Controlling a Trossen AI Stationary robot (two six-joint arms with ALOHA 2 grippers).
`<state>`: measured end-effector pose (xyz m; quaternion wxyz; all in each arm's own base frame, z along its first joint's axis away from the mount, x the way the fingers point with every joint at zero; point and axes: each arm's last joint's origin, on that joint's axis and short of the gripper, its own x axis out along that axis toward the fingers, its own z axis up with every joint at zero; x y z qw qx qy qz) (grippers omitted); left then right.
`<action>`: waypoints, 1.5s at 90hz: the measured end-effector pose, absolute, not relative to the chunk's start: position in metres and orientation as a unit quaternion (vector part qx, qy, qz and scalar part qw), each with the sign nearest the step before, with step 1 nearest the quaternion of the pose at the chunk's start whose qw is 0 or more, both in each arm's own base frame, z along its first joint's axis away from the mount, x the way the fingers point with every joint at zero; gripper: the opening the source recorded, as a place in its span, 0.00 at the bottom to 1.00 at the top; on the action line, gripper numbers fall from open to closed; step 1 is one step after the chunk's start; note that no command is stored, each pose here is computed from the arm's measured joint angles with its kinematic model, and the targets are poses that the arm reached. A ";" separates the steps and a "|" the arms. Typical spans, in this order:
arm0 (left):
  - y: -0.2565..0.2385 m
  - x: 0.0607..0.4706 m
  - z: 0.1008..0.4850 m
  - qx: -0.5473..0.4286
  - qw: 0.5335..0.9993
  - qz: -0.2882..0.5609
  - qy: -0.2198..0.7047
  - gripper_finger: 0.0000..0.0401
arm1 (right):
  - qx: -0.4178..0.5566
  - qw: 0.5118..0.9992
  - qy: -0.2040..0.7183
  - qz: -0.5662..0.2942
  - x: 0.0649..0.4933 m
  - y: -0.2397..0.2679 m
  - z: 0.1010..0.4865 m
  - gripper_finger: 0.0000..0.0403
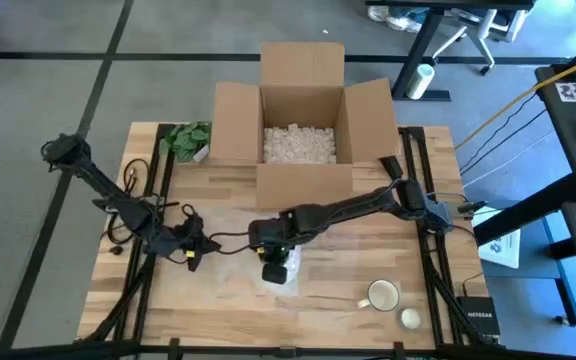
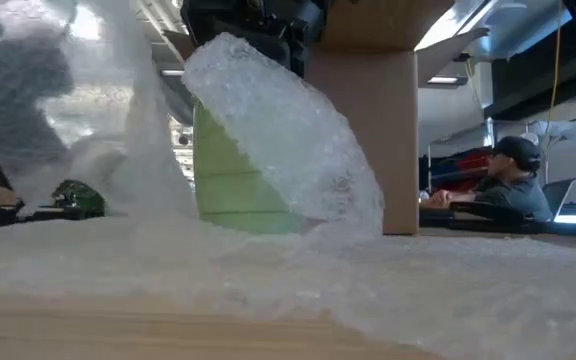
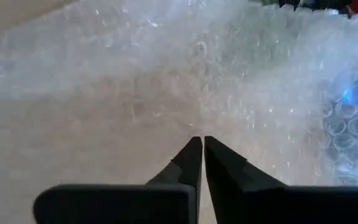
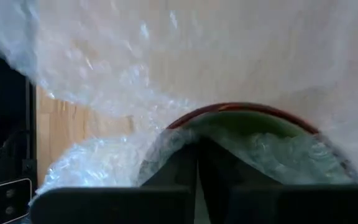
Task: Wrap mug
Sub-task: Wrap the green mug with bubble wrap
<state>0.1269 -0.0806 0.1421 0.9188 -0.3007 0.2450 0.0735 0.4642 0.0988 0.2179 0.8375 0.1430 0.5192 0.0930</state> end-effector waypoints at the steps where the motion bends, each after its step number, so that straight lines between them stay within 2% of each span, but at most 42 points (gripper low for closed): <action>1: -0.080 0.127 0.142 -0.300 0.919 0.074 0.245 0.00 | 0.141 0.839 0.517 0.093 0.465 0.099 0.220 0.00; 26: -0.076 0.130 0.142 -0.293 0.921 0.082 0.244 0.00 | 0.083 0.883 0.447 0.119 0.474 0.099 0.268 0.03; 56: -0.072 0.136 0.148 -0.281 0.932 0.079 0.216 0.00 | 0.021 0.910 0.388 0.148 0.479 0.110 0.284 0.28; 70: -0.069 0.139 0.148 -0.283 0.931 0.088 0.212 0.00 | -0.035 0.919 0.364 0.150 0.478 0.126 0.286 0.33; 118: -0.059 0.150 0.157 -0.287 0.939 0.071 0.174 0.00 | -0.117 0.920 0.355 0.116 0.477 0.133 0.283 0.33; 127: -0.060 0.151 0.161 -0.282 0.945 0.060 0.156 0.00 | -0.126 0.913 0.374 0.103 0.475 0.131 0.279 0.26; 135: -0.060 0.152 0.163 -0.276 0.948 0.054 0.149 0.00 | -0.125 0.913 0.376 0.099 0.475 0.131 0.279 0.14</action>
